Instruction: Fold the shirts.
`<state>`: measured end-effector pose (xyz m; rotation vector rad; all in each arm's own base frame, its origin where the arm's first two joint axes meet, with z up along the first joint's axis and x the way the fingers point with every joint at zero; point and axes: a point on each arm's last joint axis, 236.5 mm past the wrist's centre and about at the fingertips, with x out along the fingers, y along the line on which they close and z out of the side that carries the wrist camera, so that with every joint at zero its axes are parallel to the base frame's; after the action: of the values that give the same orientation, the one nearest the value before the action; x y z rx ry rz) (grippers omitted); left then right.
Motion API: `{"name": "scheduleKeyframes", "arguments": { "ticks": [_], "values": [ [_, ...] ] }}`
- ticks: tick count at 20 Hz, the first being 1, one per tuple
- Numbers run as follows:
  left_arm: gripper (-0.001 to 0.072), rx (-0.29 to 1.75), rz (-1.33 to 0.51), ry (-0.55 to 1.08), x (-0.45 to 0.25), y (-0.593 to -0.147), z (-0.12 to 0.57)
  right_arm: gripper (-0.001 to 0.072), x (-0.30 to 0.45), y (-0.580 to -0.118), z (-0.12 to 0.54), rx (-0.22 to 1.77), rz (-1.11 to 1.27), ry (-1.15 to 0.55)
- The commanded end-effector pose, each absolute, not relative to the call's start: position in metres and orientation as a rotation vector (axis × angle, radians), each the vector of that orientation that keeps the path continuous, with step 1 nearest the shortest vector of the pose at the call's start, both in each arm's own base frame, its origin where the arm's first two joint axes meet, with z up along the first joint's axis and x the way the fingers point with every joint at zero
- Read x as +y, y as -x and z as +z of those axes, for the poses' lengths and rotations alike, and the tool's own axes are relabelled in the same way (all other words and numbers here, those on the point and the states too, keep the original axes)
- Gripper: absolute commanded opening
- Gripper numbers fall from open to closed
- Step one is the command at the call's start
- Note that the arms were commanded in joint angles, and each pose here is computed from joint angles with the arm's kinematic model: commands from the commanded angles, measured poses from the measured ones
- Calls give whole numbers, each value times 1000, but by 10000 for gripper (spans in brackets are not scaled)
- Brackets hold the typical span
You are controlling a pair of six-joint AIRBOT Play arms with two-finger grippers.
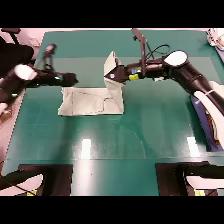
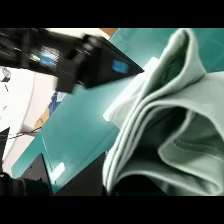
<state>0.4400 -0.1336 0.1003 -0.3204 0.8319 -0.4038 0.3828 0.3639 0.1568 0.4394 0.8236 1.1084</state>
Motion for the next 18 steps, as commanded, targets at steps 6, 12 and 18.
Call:
{"name": "scheduleKeyframes", "arguments": {
  "ticks": [6, 12, 18],
  "values": [
    [24, 705, -256, 319, -42, -421, 161, 12, 465, -400, 106, 869, 1116, -470],
    [24, 717, -261, 318, -43, -419, 159, 13, 521, -392, 74, 972, 1176, -510],
    [24, 717, -261, 319, -44, -419, 159, 586, 536, -387, 57, 1033, 1187, -533]
  ]
}}
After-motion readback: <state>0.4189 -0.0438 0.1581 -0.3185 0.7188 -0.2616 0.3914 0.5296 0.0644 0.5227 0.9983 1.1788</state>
